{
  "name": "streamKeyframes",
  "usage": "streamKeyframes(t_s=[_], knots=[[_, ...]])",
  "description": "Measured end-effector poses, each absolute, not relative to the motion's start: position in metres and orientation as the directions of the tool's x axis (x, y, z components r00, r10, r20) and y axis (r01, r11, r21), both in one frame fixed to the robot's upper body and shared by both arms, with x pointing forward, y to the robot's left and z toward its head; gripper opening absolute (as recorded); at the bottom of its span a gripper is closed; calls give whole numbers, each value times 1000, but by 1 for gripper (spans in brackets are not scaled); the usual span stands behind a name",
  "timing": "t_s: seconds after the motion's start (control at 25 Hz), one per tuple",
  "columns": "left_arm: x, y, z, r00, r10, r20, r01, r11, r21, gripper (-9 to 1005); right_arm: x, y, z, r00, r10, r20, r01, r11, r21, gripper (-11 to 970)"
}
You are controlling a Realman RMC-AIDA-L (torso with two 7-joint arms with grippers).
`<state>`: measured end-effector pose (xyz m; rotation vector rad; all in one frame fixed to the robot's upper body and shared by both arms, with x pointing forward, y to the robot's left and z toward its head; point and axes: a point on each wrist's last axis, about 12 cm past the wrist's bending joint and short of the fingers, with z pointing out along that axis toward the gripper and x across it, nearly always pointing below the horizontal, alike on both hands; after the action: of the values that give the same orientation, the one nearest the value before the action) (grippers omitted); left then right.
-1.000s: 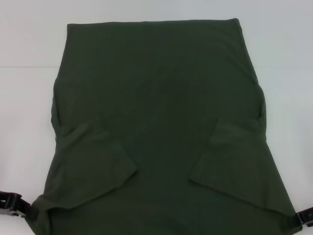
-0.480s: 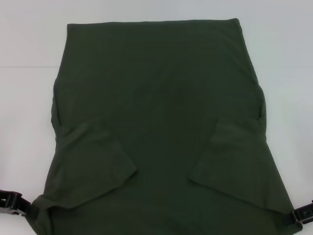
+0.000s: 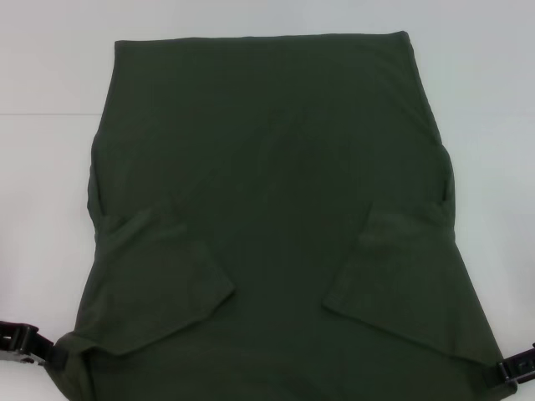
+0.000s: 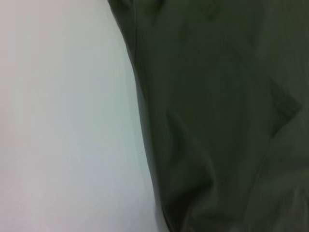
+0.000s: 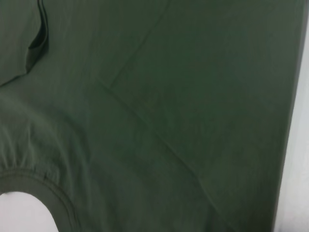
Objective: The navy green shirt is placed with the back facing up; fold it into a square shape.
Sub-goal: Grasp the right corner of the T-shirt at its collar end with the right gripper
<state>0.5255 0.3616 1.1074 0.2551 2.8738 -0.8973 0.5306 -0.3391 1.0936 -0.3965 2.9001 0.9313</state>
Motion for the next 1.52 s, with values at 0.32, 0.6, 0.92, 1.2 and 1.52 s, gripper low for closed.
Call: streamKeyframes(t_s=[0.32, 0.6, 0.92, 1.2, 1.52], knots=[[526, 363, 1108, -978, 123, -166, 195, 812, -550, 25, 532, -338, 1094, -963, -228, -144, -269, 783, 561, 816], [526, 363, 1108, -978, 123, -167, 196, 813, -548, 25, 533, -335, 1094, -961, -236, -142, -275, 782, 560, 811], [527, 362, 1109, -978, 123, -168, 197, 813, -548, 26, 534, -328, 1094, -955, -263, -140, -295, 775, 559, 805], [527, 363, 1109, -978, 123, -169, 196, 814, -547, 26, 535, -327, 1095, -954, -263, -144, -297, 770, 565, 801], [528, 362, 1109, -978, 123, -170, 197, 814, -547, 25, 534, -334, 1096, -958, -246, -145, -285, 777, 561, 795]])
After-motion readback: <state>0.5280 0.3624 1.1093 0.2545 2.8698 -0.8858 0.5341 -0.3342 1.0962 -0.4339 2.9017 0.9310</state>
